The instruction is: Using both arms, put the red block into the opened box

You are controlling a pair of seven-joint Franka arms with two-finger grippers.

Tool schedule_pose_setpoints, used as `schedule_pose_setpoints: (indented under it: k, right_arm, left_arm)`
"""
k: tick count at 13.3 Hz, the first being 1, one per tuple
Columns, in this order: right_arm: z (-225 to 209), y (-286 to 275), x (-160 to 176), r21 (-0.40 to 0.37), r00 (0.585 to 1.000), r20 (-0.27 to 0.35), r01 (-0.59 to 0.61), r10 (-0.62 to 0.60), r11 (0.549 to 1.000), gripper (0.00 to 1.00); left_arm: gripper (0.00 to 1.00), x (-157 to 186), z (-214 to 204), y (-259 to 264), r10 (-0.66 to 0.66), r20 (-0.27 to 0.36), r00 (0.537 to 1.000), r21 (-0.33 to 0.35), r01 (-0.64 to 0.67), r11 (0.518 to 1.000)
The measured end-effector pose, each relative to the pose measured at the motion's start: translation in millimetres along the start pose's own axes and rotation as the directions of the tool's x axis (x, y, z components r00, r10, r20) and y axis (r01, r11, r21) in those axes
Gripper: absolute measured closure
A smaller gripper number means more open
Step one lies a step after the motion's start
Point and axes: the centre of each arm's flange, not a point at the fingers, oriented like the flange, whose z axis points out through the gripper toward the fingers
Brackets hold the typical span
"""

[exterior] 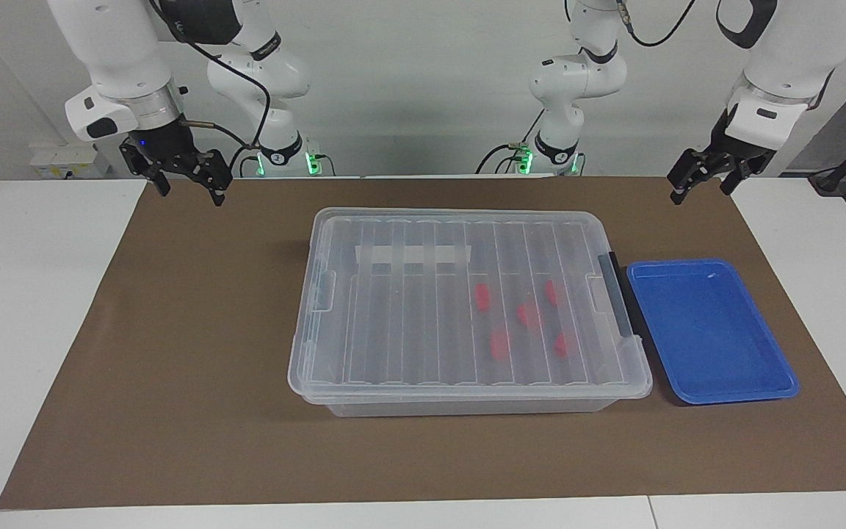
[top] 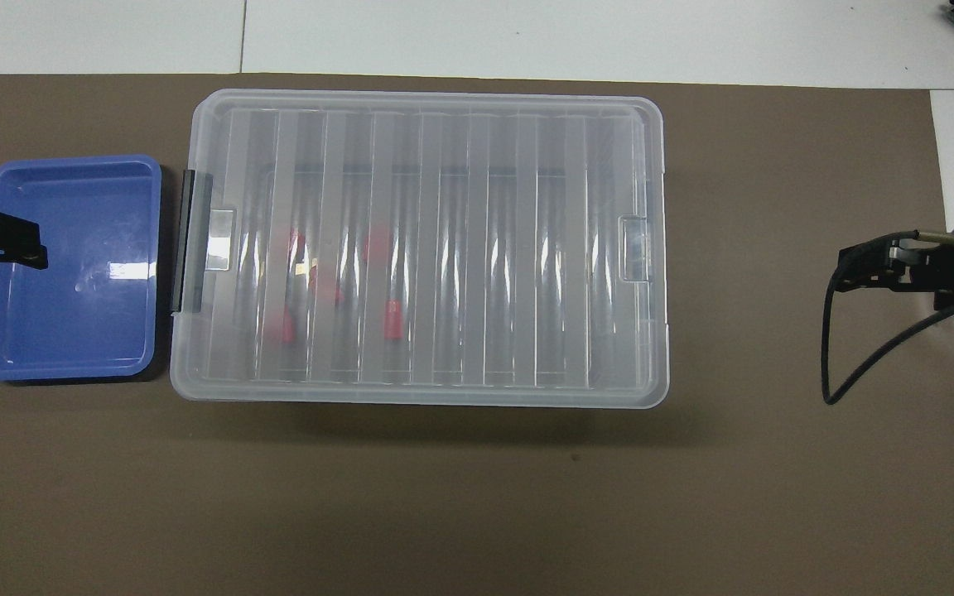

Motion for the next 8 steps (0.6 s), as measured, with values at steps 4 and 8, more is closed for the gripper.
schedule_pose_setpoints:
  k: [4,8]
  right_arm:
    - [-5.6,0.0,0.7,0.003,0.999,-0.012,0.032,-0.032,0.999,0.00]
    - [-7.5,-1.0,0.5,0.014,0.999,-0.010,0.045,-0.045,0.999,0.00]
  left_arm:
    - [0.00,0.0,0.0,0.0,0.000,0.000,1.000,0.000,0.000,1.000]
    - [0.00,0.0,0.0,0.0,0.000,0.000,1.000,0.000,0.000,1.000]
